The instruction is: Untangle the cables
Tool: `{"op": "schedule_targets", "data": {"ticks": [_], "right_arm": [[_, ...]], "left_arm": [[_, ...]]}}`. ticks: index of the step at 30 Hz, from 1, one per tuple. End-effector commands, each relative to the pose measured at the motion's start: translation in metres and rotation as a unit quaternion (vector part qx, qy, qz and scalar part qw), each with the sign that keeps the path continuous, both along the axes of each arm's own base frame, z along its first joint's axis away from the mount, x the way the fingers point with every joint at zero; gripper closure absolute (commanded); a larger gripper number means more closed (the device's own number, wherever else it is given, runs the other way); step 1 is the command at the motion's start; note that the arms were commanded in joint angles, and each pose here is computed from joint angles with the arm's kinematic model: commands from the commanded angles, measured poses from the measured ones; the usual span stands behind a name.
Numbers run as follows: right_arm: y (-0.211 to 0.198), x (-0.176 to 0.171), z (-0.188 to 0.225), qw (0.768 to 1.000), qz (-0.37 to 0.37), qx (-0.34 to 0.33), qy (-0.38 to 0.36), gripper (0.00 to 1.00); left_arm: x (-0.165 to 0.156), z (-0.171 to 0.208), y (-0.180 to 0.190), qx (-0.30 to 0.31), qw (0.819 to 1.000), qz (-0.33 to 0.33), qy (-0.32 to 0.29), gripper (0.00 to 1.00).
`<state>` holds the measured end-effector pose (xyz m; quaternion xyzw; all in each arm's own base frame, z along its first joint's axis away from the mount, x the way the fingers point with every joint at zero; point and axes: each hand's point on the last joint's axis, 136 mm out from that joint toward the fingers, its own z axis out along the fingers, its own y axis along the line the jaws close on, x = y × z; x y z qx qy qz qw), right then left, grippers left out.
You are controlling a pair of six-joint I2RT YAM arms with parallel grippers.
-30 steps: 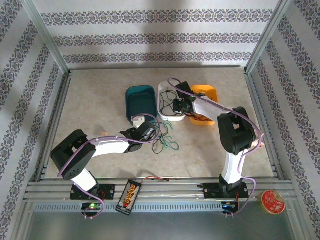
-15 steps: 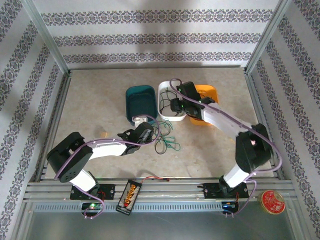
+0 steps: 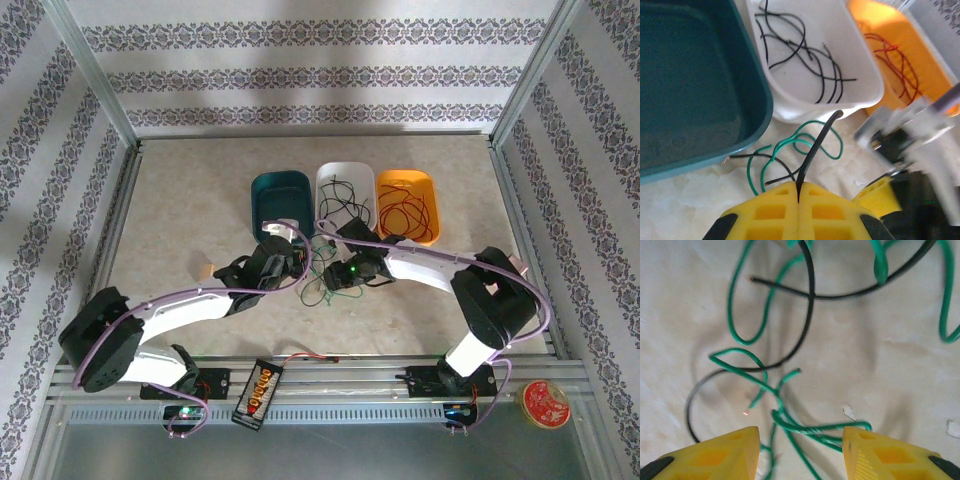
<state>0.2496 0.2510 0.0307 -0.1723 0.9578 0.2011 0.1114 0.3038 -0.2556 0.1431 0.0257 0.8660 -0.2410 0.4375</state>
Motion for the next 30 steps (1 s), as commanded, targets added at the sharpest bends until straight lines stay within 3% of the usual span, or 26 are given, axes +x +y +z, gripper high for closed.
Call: {"op": "schedule_targets", "data": {"ticks": [1,10,19,30], "right_arm": [[-0.013,-0.009,-0.019,0.999,-0.008,-0.034,0.019,0.53],[-0.04,-0.021,-0.041,0.995,-0.038,-0.081,0.034,0.55],[-0.061,-0.021,-0.045,0.993,-0.084,-0.078,0.038,0.56],[-0.079,-0.015,-0.044,0.988,-0.135,-0.07,0.038,0.56]], "left_arm": [[0.001,0.038,0.001,-0.005,0.999,-0.003,-0.041,1.0],[-0.005,0.11,0.012,-0.037,0.994,-0.001,-0.107,1.0],[-0.017,0.194,0.022,-0.075,0.98,-0.013,-0.185,1.0],[-0.033,0.257,0.016,-0.122,0.963,-0.055,-0.233,1.0]]}}
